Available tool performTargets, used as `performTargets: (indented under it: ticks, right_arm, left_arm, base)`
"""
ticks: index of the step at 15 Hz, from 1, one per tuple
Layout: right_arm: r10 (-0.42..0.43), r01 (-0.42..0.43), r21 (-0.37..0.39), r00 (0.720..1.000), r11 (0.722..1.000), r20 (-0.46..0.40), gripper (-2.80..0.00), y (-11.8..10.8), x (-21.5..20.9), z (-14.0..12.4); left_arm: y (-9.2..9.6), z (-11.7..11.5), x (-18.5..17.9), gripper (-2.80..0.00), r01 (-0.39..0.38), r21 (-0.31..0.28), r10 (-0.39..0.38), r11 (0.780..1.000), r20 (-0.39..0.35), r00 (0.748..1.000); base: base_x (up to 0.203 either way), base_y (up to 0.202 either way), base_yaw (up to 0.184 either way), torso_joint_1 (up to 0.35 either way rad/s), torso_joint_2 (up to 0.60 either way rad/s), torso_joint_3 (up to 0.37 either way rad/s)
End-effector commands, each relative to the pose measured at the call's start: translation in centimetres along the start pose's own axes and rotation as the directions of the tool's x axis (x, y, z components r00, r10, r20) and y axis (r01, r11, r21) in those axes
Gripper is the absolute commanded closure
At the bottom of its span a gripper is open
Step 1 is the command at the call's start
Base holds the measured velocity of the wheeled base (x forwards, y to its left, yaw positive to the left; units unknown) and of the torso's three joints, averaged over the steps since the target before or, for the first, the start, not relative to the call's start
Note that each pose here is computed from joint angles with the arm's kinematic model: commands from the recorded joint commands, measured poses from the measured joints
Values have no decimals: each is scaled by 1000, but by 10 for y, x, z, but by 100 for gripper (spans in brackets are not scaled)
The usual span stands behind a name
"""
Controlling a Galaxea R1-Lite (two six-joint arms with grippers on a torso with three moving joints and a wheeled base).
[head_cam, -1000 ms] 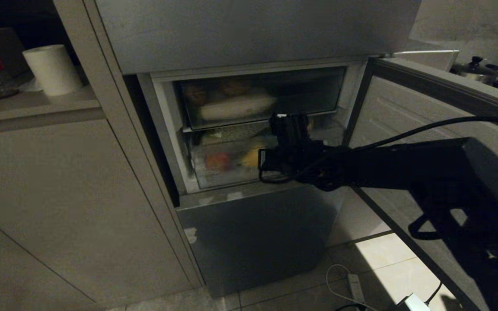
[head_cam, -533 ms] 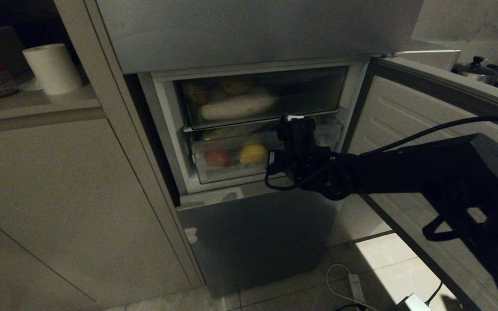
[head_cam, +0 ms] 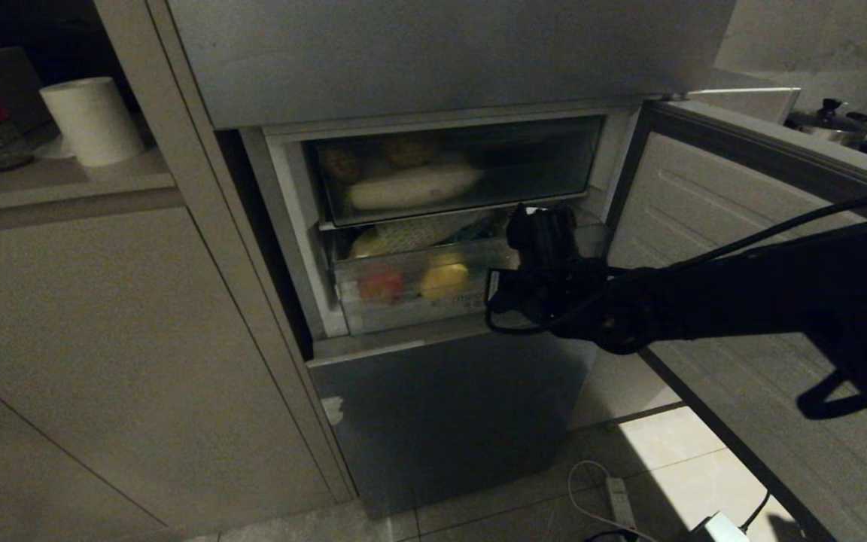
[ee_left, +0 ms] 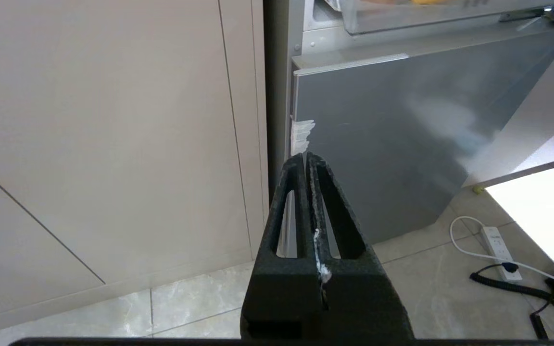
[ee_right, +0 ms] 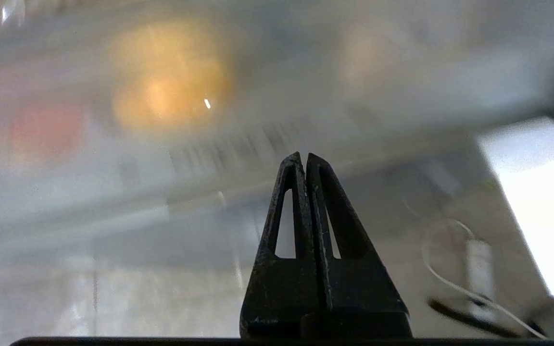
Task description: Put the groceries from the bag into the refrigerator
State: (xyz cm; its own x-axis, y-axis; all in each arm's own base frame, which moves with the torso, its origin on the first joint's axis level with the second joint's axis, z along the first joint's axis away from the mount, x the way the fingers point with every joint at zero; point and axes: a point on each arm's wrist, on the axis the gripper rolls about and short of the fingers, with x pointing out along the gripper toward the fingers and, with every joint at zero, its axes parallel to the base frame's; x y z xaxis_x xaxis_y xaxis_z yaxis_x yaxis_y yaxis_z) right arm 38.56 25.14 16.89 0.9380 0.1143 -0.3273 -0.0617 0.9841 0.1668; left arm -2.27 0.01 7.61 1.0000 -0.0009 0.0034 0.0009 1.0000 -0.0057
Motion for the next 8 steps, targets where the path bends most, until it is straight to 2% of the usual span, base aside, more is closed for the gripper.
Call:
performTargets:
  ticks: [1, 2, 4, 5, 6, 8]
  right_arm:
    - [-22, 22, -5, 1000, 1000, -18, 0, 6, 49, -30]
    - [-23, 23, 0, 1000, 1000, -1, 0, 9, 66, -34]
    - [-44, 44, -44, 999, 998, -4, 0, 2, 95, -52]
    - [-32, 34, -32, 998, 999, 58, 0, 0, 102, -49]
    - [-5, 6, -5, 984, 1000, 176, 0, 1, 104, -39]
    - [20, -20, -3, 923, 1000, 385, 0, 4, 106, -29]
  left_arm:
    - [0, 0, 0, 0, -1, 0, 1, 1000, 1, 1000]
    - [0, 0, 0, 0, -1, 0, 1, 1000, 0, 1000]
    - [0, 0, 0, 0, -1, 0, 1, 1000, 0, 1000]
    - [0, 0, 0, 0, 1, 0, -1, 1000, 1, 1000]
    - [0, 0, 0, 0, -1, 0, 1, 1000, 1, 1000]
    - [0, 0, 0, 0, -1, 0, 1, 1000, 1, 1000]
  base:
    - [0, 0, 0, 0, 0, 0]
    - [0, 0, 0, 0, 0, 0]
    - [0, 0, 0, 0, 0, 0]
    - [0, 0, 0, 0, 0, 0]
    - [0, 0, 0, 0, 0, 0]
    - [0, 0, 0, 0, 0, 0]
